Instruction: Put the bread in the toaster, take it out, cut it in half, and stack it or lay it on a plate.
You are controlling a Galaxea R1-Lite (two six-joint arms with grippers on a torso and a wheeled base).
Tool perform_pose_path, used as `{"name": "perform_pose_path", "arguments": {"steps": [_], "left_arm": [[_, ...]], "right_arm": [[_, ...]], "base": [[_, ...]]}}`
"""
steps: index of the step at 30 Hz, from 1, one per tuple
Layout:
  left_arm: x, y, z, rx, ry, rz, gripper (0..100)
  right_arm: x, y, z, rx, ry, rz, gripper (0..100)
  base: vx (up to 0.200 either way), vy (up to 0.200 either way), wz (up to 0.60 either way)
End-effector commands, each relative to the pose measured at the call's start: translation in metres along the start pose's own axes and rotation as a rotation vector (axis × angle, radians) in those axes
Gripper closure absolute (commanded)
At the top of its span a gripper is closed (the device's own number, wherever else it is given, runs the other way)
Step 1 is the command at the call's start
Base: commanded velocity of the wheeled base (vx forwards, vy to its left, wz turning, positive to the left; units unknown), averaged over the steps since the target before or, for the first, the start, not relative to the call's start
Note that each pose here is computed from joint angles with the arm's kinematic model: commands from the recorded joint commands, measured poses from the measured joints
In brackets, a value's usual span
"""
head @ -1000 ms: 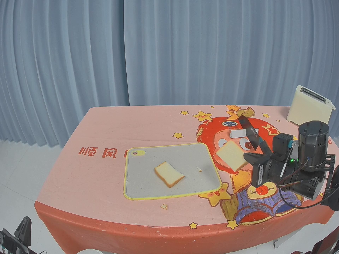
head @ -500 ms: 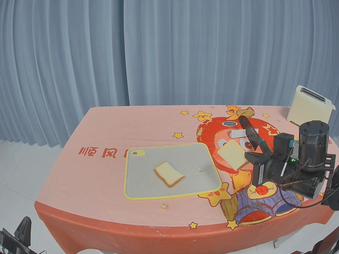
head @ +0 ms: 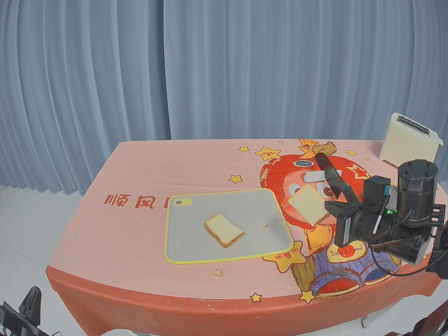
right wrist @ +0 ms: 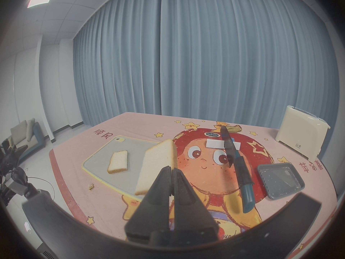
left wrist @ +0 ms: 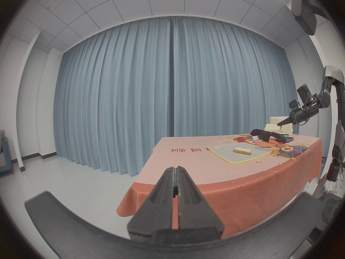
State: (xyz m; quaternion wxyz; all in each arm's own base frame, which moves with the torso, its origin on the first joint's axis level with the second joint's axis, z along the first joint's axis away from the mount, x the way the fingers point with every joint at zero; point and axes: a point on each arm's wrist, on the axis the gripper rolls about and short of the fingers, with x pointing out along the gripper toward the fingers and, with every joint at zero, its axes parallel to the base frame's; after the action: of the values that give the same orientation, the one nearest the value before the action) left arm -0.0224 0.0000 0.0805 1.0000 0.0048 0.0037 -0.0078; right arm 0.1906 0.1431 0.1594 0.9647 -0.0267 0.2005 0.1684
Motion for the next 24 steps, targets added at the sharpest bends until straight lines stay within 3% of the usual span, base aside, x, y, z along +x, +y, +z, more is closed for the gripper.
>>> {"name": "perform_pose_path", "arguments": {"steps": [1, 4, 24], "left_arm": [[0.0012, 0.0, -0.0045, 0.0, 0.016, 0.002, 100], [0.0012, -0.0001, -0.0045, 0.001, 0.016, 0.0, 100], [0.0012, -0.0001, -0.0045, 0.0, 0.016, 0.0, 100]], "right_arm": [[0.0005, 0.0001, -0.0011, -0.002, 0.004, 0.0, 100], [0.0005, 0.0001, -0.0011, -0.002, 0.004, 0.0, 100], [-0.001, -0.0034, -0.0005, 0.005, 0.0, -0.012, 100]], "base": [[0.0, -0.2, 0.0], [0.0, -0.2, 0.0], [0.0, 0.0, 0.0]]}}
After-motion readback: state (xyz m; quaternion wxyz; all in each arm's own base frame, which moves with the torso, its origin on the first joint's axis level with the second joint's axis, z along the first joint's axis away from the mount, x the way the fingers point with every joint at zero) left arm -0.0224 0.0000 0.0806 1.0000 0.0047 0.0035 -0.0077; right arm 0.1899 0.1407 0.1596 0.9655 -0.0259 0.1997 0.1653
